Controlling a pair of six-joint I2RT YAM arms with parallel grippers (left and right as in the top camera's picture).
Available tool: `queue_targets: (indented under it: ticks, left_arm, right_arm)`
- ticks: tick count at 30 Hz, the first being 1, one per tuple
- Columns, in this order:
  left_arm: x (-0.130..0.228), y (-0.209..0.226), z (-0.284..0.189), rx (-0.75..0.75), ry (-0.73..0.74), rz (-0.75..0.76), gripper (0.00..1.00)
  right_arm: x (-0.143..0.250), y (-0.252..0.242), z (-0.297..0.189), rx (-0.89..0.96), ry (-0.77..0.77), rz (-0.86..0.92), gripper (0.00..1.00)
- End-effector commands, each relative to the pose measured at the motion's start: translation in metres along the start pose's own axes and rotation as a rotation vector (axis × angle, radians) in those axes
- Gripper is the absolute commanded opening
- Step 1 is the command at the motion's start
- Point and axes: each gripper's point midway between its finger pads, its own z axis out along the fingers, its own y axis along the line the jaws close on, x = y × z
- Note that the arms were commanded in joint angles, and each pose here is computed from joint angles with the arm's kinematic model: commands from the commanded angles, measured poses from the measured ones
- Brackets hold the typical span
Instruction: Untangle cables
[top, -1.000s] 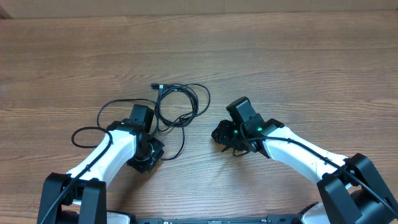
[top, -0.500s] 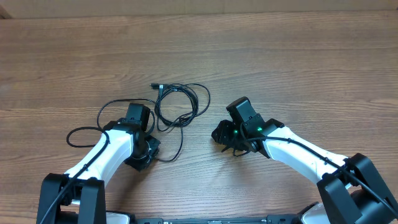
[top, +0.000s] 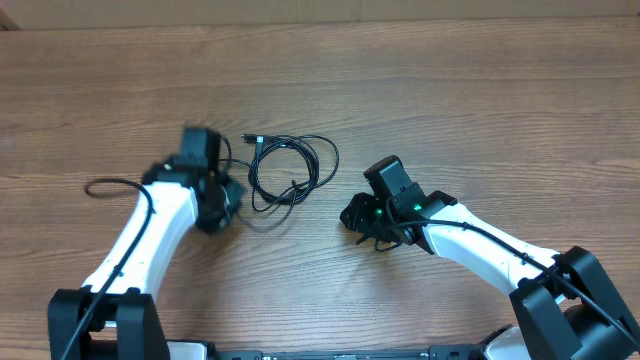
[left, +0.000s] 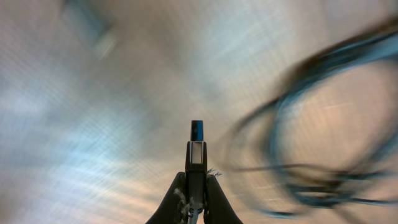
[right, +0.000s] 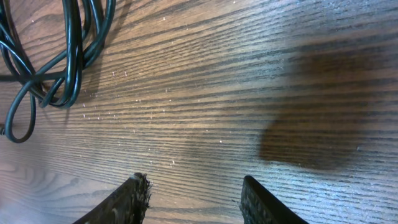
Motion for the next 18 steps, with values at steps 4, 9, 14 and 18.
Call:
queue_targets:
  ticks: [4,9,14,18]
  left_arm:
    - [-0.057,-0.014,-0.024,-0.017,-0.265,0.060,0.04]
    - [-0.078,0.000,-0.018,-0.103,-0.382,0.018,0.08]
    - [-0.083,0.007,0.015,-0.179,-0.371,0.027,0.04]
    - [-0.110,0.018,0.027,-0.268,-0.465,0.082,0.12]
  right_arm:
    - [-0.002,0.005,-0.005,-0.016,-0.020,-0.011,0.47]
    - [-0.002,0.005,-0.005,-0.016,-0.020,-0.011,0.47]
    - [-0.002,0.006,-0.005,-0.017,-0.020,-0.010,0.65]
    - [-0.003,0.006,-0.005,-0.020,-0.022,-0.011,1.00]
